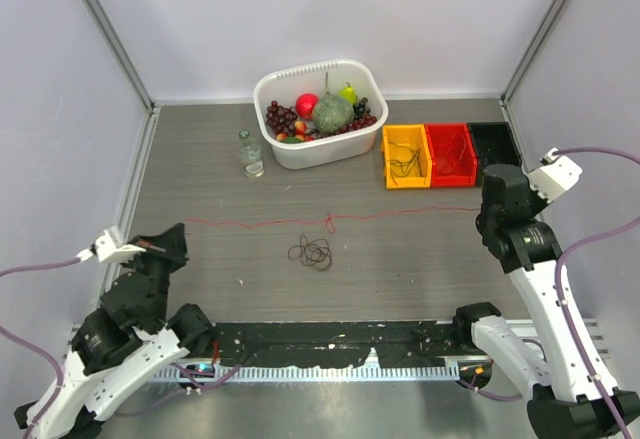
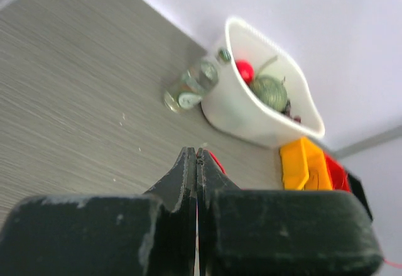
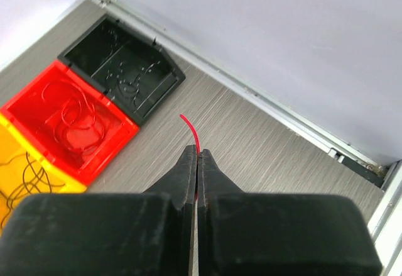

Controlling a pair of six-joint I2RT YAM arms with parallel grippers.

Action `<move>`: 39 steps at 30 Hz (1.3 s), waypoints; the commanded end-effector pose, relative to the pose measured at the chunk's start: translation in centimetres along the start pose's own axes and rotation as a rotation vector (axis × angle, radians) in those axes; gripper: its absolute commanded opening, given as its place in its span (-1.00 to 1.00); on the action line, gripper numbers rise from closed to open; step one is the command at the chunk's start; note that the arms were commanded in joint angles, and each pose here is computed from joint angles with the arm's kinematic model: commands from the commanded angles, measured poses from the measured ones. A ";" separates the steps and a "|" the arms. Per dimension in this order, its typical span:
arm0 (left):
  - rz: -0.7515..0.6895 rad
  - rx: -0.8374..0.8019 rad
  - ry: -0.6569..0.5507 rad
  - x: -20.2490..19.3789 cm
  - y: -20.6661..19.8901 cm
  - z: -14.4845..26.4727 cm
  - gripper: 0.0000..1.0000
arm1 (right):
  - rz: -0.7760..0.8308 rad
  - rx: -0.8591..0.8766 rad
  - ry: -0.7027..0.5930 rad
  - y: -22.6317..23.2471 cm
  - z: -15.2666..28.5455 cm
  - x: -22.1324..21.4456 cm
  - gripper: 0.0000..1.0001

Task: Untangle the cables

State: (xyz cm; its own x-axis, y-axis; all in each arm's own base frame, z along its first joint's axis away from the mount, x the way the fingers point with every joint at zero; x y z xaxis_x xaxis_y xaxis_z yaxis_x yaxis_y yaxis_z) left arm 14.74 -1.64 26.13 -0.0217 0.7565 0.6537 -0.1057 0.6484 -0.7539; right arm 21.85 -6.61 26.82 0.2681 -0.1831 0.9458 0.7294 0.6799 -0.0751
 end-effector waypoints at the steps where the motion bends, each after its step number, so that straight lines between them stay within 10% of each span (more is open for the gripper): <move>1: 0.107 0.123 -0.224 5.5 1.6 1.1 -1.00 | -0.105 -0.092 -0.083 -2.5 0.8 2.9 -0.99; 16: 0.149 0.206 -0.411 11.6 3.7 3.8 -1.00 | -0.148 -0.138 -0.128 -3.8 1.4 4.8 -0.99; 29: -0.042 -0.541 0.487 -12.9 -20.2 -4.6 -1.00 | -0.001 0.515 0.009 5.3 4.0 3.3 -0.99; 39: -0.045 -0.709 0.995 -31.5 -23.4 -5.6 -1.00 | 0.128 0.736 0.171 8.6 5.1 -0.6 -0.99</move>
State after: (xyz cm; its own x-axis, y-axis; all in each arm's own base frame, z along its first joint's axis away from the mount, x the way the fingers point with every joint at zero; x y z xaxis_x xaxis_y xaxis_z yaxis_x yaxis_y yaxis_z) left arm 24.66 -35.58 19.64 0.7430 0.3090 0.5937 0.3570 0.5674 -0.7420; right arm 24.22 0.72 27.64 0.4147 -0.1621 0.8954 0.2397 0.9687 0.0643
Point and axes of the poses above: each gripper's point midway between its finger pads, its own z axis back along the fingers, its own y axis along the line the jaws close on, x = y × z, the point moved 3 cm from there along z, back along the fingers, and after that the axes turned 11 degrees about z, right-handed, at the moved point
